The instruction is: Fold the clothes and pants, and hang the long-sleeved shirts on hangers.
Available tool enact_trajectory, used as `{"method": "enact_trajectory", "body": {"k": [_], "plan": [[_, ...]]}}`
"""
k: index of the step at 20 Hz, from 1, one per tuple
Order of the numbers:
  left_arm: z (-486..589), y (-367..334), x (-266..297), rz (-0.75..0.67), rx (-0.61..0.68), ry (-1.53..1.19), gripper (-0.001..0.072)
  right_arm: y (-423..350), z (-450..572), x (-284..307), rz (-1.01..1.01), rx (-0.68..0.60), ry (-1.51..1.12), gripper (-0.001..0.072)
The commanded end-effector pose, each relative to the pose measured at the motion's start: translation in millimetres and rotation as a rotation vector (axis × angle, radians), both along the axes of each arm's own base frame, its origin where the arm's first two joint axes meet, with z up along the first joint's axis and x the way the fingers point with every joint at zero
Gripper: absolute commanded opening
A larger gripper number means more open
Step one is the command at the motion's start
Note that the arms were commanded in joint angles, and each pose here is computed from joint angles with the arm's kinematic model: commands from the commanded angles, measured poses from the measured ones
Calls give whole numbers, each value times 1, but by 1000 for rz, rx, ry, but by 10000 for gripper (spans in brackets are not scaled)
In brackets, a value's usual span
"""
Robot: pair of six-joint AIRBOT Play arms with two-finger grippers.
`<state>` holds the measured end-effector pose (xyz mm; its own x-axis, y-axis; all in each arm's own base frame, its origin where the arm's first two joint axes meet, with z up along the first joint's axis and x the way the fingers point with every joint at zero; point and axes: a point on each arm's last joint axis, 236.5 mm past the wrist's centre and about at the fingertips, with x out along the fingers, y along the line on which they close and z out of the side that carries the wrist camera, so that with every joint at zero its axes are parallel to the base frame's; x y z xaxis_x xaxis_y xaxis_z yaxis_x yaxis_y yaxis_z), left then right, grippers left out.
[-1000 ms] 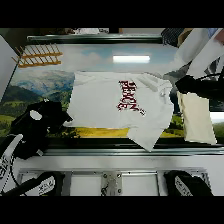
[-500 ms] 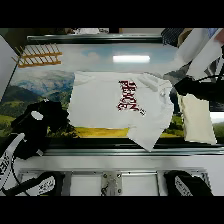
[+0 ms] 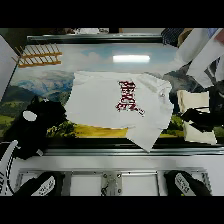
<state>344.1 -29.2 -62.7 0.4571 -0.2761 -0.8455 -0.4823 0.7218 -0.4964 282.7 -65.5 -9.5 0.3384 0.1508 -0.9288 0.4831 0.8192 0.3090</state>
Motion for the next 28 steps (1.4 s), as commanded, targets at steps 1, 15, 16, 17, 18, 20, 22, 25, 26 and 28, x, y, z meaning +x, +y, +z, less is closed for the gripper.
{"method": "enact_trajectory", "body": {"k": [1,15,16,17,18,20,22,25,26,28], "plan": [[25,-2,0,-39,23,-70,6,2,-73,-27,-85,122,116,609],[30,-2,0,-41,24,-83,7,96,-111,34,120,200,13,80],[31,-1,2,-38,26,-89,6,94,-105,38,143,186,-9,15],[36,-1,5,-39,28,-102,6,92,-94,45,158,172,-41,14],[48,-1,12,-45,28,-122,6,86,-72,58,178,143,-95,14],[105,1,32,-60,40,-235,6,70,1,88,244,41,-247,14],[202,0,47,-79,78,-442,5,54,106,104,296,-95,-438,14],[371,-6,20,-88,154,-816,6,40,291,83,300,-370,-804,14],[417,-9,0,-88,177,-925,6,42,344,61,288,-440,-917,14],[493,-17,-51,-86,218,-1120,6,52,421,13,254,-526,-1094,14]]}}
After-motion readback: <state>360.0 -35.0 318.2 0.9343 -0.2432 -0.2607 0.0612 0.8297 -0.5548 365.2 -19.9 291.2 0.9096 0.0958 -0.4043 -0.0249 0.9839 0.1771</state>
